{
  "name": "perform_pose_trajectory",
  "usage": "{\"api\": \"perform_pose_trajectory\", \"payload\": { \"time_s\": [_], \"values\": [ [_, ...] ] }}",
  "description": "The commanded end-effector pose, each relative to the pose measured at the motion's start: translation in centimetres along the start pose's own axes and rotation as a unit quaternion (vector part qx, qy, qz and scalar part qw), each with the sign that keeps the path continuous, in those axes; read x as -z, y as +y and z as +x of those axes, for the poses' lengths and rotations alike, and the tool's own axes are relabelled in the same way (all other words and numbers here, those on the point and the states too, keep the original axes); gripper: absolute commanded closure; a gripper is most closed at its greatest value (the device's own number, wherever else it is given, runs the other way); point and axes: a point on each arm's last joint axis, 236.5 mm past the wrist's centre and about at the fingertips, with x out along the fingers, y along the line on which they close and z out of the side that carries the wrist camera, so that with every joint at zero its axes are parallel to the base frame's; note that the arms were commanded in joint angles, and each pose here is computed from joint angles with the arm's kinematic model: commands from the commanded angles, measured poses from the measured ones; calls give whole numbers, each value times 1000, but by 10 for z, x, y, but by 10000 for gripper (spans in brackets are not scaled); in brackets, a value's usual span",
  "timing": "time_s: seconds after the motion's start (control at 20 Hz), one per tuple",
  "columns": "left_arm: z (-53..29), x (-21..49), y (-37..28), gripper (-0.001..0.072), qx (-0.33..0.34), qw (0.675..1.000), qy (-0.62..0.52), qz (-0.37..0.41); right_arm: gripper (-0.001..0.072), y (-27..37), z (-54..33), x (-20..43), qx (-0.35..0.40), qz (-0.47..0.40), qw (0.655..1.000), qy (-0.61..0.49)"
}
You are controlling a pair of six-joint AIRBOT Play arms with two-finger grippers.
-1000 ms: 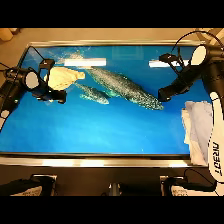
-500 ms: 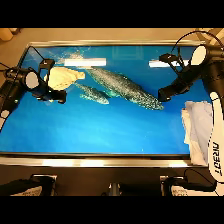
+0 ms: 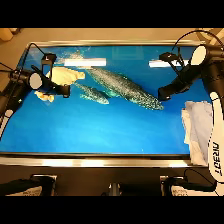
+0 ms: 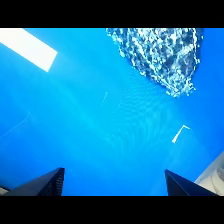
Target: Fold the shirts.
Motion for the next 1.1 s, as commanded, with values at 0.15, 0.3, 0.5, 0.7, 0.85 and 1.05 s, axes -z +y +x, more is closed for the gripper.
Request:
{"api": "perform_pose_trajectory", "payload": {
  "time_s": [0.15,0.3,0.5,0.7,0.85,1.05],
  "values": [
    [28,-84,94,-13,-65,993,-60,-75,21,-3,0,-11,6,11,1000,-24],
    [58,-59,179,-13,-81,953,16,-292,20,-2,0,-12,4,11,1000,-25],
    [92,-43,216,-13,-35,899,26,-435,22,-2,0,-12,4,11,1000,-25],
    [133,-46,207,-13,-9,889,20,-457,23,-2,0,-19,4,5,999,-39],
    [172,-35,185,-13,16,883,45,-467,23,-4,-1,-24,9,5,999,-49],
    [210,-30,160,-13,43,889,54,-453,24,3,-1,-25,-5,3,999,-51]
  ]
}}
